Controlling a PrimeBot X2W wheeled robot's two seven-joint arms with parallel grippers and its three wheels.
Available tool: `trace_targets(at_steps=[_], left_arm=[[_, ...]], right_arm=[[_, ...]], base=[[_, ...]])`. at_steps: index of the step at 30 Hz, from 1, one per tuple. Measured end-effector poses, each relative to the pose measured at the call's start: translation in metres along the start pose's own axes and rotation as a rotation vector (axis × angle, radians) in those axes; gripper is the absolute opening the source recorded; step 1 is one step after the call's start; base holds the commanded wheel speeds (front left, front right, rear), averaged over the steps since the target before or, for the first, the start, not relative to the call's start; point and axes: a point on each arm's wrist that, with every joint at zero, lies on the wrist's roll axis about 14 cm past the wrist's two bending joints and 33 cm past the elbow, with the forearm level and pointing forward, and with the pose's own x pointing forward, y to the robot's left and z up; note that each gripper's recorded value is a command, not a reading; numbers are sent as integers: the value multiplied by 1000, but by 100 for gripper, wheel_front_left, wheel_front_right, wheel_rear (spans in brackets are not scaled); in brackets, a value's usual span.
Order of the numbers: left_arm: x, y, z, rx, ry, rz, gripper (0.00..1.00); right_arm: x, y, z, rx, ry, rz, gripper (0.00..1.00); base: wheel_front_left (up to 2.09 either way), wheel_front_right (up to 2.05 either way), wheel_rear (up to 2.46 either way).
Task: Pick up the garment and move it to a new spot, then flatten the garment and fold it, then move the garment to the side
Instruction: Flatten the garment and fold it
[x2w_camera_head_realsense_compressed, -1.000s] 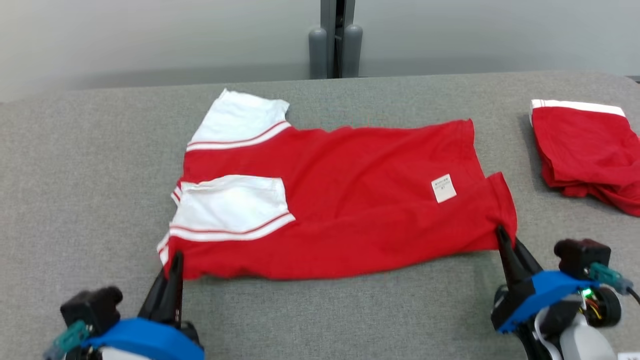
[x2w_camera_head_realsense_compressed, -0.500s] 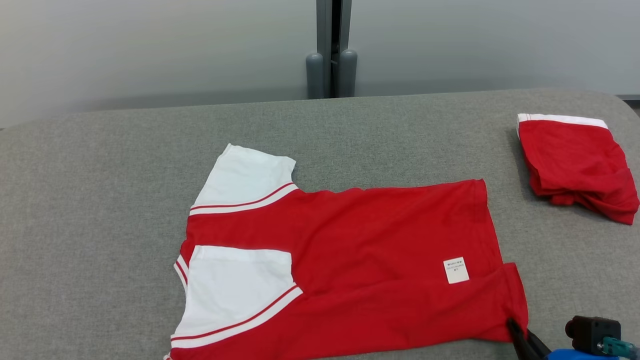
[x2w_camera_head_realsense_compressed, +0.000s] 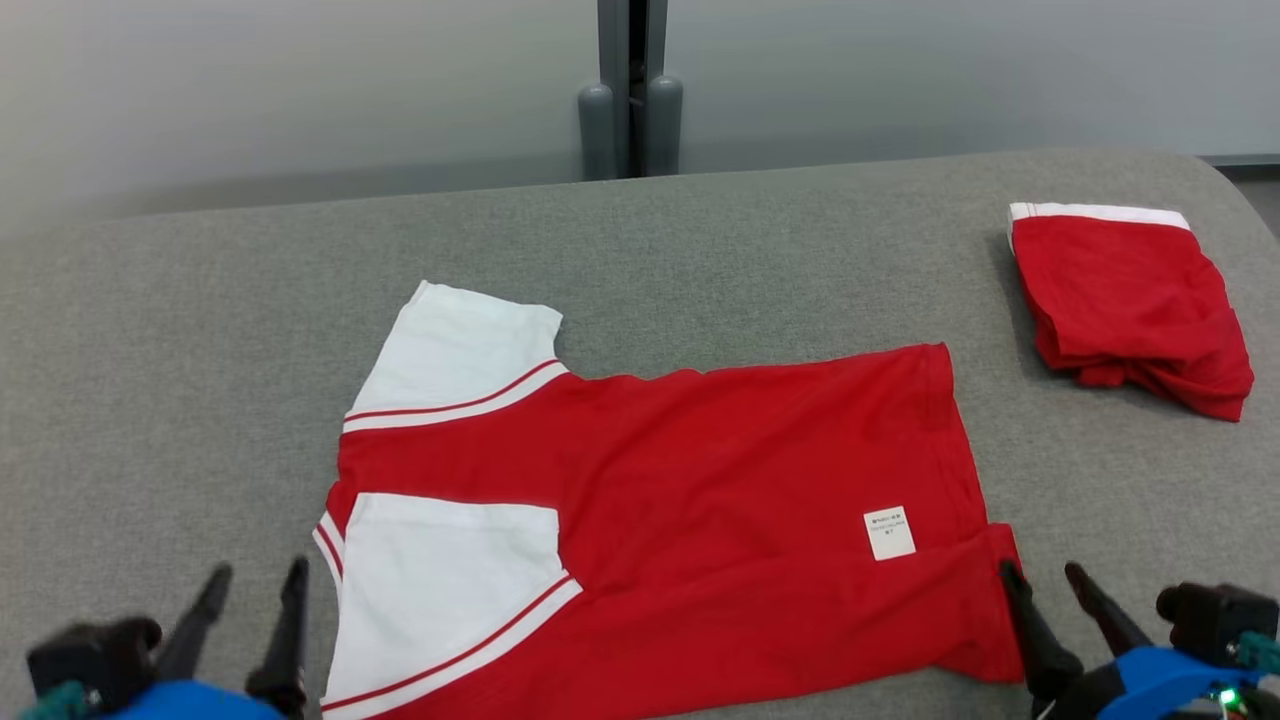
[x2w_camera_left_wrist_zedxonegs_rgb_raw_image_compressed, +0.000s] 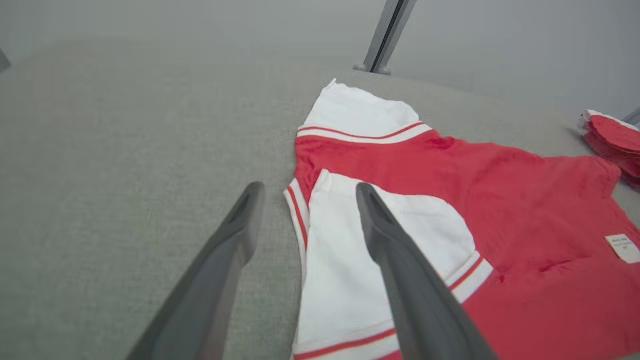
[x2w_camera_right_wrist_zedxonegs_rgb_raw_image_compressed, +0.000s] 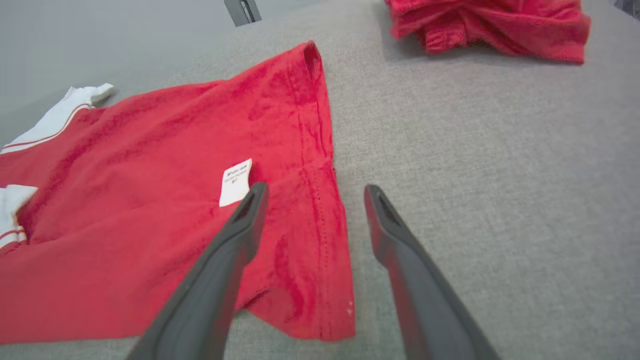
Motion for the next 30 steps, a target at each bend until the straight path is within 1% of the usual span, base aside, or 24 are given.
trace_targets(at_steps=[2, 6, 9, 12, 14, 17, 21, 26, 30], left_arm=[[16, -4, 32, 106, -54, -39, 100], [52, -32, 89, 258, -122, -165, 100], [88, -48, 124, 340, -143, -233, 100], [129, -51, 136, 405, -100, -257, 100], [159, -50, 130, 421, -28, -268, 100], [197, -43, 108, 427, 98, -259, 100], [234, -35, 75, 419, 233, -256, 100], [255, -29, 32, 399, 384, -269, 100], [258, -25, 16, 402, 447, -279, 100]], right_arm=[[5, 3, 19, -14, -57, 5, 100], [18, 10, 55, -56, -145, 17, 100], [32, 19, 74, -91, -179, 31, 100], [46, 23, 86, -110, -195, 38, 100], [56, 25, 91, -123, -197, 43, 100], [71, 27, 92, -146, -190, 47, 100], [89, 27, 89, -174, -172, 48, 100], [104, 24, 84, -193, -157, 42, 100], [110, 19, 80, -193, -150, 30, 100]], base=[[0, 0, 0], [0, 0, 0], [0, 0, 0], [0, 0, 0], [0, 0, 0], [0, 0, 0], [0, 0, 0], [0, 0, 0], [0, 0, 0]])
